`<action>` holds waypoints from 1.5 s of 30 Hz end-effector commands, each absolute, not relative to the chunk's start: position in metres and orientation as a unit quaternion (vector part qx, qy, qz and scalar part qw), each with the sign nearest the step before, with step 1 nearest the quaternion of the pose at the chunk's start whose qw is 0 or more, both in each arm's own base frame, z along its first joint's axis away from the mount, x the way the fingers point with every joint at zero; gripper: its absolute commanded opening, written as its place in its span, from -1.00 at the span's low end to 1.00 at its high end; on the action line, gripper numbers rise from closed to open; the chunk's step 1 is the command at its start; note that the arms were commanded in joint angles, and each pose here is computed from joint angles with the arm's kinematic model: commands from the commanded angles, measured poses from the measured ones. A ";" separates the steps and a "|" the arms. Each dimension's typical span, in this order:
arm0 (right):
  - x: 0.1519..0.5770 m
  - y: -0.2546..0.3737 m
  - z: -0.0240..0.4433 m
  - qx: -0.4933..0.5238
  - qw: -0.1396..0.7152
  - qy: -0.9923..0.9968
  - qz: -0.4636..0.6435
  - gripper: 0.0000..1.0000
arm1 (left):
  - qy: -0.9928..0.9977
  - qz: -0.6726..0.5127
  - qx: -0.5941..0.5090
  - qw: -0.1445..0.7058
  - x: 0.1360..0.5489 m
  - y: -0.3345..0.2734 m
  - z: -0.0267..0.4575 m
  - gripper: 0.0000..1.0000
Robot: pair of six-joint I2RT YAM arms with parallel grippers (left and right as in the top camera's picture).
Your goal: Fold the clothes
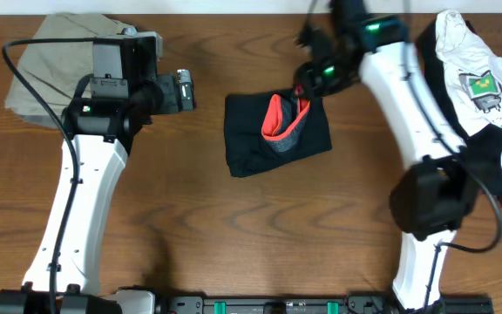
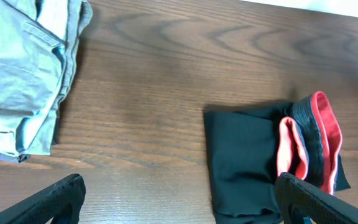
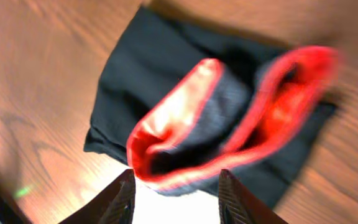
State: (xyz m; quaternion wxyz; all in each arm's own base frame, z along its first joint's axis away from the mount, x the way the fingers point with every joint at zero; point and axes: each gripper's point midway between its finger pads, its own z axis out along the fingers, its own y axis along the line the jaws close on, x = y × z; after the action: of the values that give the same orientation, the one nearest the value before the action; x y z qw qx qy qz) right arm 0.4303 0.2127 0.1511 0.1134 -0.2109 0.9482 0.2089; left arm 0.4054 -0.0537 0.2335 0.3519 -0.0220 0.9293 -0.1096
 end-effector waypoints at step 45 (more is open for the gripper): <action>0.424 0.158 0.065 -0.146 -0.005 0.985 0.094 -0.43 | 0.930 -0.084 -0.149 0.326 0.395 0.024 0.226 0.96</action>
State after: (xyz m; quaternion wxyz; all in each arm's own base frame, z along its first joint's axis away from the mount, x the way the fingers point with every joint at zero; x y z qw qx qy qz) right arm 0.4160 0.1721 0.0525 -0.0206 -0.1681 0.9799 0.1050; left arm 0.3931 0.0217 0.2206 0.3203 -0.1395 0.9332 -0.0844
